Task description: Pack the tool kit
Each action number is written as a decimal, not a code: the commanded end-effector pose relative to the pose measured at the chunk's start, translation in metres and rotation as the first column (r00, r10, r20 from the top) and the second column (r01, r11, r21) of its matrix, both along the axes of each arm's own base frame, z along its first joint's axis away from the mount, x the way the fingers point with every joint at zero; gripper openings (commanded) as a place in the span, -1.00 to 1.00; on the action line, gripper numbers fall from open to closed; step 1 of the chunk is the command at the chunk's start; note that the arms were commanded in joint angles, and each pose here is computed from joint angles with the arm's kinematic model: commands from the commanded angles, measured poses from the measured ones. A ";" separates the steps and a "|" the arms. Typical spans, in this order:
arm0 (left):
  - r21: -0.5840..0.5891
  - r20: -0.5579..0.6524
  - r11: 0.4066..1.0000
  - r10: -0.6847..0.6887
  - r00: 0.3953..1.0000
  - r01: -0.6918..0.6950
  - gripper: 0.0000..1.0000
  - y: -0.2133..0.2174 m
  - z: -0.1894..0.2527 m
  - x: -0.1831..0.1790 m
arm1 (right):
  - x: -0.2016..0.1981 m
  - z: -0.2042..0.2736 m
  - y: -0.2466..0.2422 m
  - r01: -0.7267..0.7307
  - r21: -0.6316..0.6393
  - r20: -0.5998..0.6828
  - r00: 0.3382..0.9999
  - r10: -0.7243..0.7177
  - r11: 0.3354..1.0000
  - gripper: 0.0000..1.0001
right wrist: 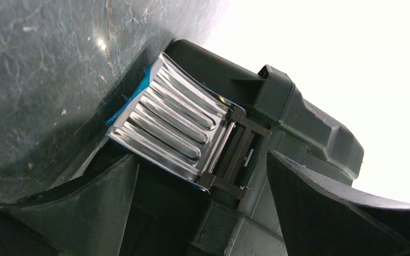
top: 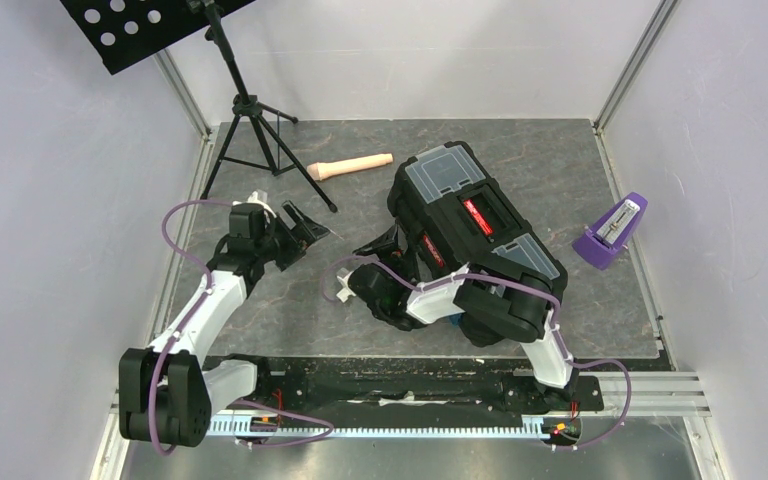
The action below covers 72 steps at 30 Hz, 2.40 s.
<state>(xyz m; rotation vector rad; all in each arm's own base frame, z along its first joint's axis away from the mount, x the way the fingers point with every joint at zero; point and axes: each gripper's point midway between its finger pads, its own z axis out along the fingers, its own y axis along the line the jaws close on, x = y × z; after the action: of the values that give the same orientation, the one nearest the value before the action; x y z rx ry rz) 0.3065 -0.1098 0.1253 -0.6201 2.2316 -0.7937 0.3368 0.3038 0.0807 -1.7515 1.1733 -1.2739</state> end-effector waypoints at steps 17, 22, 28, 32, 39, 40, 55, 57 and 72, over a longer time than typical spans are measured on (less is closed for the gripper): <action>-0.021 0.041 0.998 -0.054 0.998 0.055 0.84 -0.009 -0.003 0.004 | 0.011 0.044 0.014 -0.014 0.361 0.022 1.000 0.006 0.933 0.33; -0.027 0.044 0.998 -0.060 0.997 0.061 0.83 -0.010 -0.003 0.004 | 0.015 0.064 0.021 -0.015 0.434 0.046 0.999 -0.005 0.901 0.27; -0.038 0.036 0.997 -0.068 0.997 0.070 0.83 -0.012 -0.006 0.002 | 0.020 0.078 0.026 0.010 0.499 0.049 0.998 -0.040 0.867 0.15; -0.046 0.040 0.996 -0.075 0.996 0.076 0.82 -0.014 -0.005 0.002 | 0.024 0.084 0.023 0.031 0.520 0.054 0.996 -0.070 0.853 0.04; -0.065 0.041 0.994 -0.089 0.995 0.091 0.82 -0.018 -0.005 0.002 | 0.028 0.093 0.015 0.059 0.563 0.043 0.994 -0.101 0.824 -0.28; -0.071 0.041 0.993 -0.092 0.995 0.095 0.82 -0.019 -0.005 0.002 | 0.028 0.093 0.014 0.064 0.575 0.035 0.994 -0.103 0.816 -0.28; -0.165 0.094 0.952 -0.244 0.965 0.257 0.81 -0.092 0.002 0.003 | 0.039 0.090 -0.002 0.145 0.707 -0.085 0.989 -0.121 0.693 -0.35; -0.176 0.096 0.948 -0.251 0.963 0.264 0.81 -0.107 -0.002 0.006 | 0.039 0.090 -0.003 0.150 0.729 -0.102 0.989 -0.111 0.668 -0.34; -0.404 0.123 0.890 -0.175 0.977 0.210 0.57 -0.178 -0.045 0.026 | 0.040 0.090 -0.003 0.192 0.825 -0.190 0.980 -0.059 0.532 -0.31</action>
<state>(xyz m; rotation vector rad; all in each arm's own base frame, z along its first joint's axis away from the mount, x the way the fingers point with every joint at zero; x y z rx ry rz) 0.3226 -0.2755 0.0547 -0.5147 2.2625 -1.2524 0.3657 0.3067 0.1403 -1.1628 1.6445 -0.5070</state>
